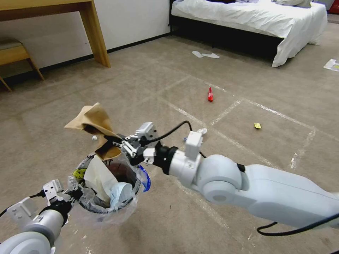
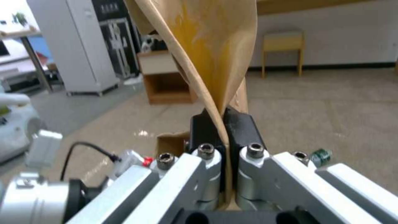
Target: Pick up the trash bin and place the garbage on the floor into it.
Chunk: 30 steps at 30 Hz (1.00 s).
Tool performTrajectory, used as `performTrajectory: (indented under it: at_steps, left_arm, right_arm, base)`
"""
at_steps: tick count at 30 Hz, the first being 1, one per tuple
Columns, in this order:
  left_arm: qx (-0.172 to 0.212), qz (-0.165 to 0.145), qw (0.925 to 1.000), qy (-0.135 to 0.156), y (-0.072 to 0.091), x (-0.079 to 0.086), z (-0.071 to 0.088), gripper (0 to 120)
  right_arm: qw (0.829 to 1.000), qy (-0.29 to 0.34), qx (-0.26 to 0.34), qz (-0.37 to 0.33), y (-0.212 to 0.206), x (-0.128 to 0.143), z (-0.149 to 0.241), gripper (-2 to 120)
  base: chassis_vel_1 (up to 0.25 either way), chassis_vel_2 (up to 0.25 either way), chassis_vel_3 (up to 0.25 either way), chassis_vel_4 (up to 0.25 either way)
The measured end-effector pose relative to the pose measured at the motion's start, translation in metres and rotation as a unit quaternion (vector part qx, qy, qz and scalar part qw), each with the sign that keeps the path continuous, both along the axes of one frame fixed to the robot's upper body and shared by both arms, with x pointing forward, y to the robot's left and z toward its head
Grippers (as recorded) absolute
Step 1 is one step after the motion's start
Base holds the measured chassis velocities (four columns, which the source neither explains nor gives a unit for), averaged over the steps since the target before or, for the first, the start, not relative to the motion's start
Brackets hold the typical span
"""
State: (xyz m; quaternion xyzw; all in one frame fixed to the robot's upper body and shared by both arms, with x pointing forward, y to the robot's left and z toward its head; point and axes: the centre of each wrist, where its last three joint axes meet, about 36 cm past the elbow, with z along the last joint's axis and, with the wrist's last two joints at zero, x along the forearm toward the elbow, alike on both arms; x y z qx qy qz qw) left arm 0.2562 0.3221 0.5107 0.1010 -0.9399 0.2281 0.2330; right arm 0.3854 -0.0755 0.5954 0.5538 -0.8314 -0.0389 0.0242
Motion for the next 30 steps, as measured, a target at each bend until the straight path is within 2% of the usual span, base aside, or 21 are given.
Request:
performTrajectory:
  at_steps: [16,30]
  left_arm:
    - [0.005,0.004,1.0000,-0.006,0.011,0.000,0.008,1]
    - [0.003,0.005,0.9999,-0.013,0.010,-0.001,0.012,1]
  right_arm:
    - [0.996,0.021,-0.088,-0.008,0.002,-0.009,-0.030,0]
    - [0.979,0.048,-0.196,-0.017,0.026,-0.021,-0.036,0]
  base:
    - [0.000,0.000,0.000,0.000]
    - [0.000,0.000,0.000,0.000]
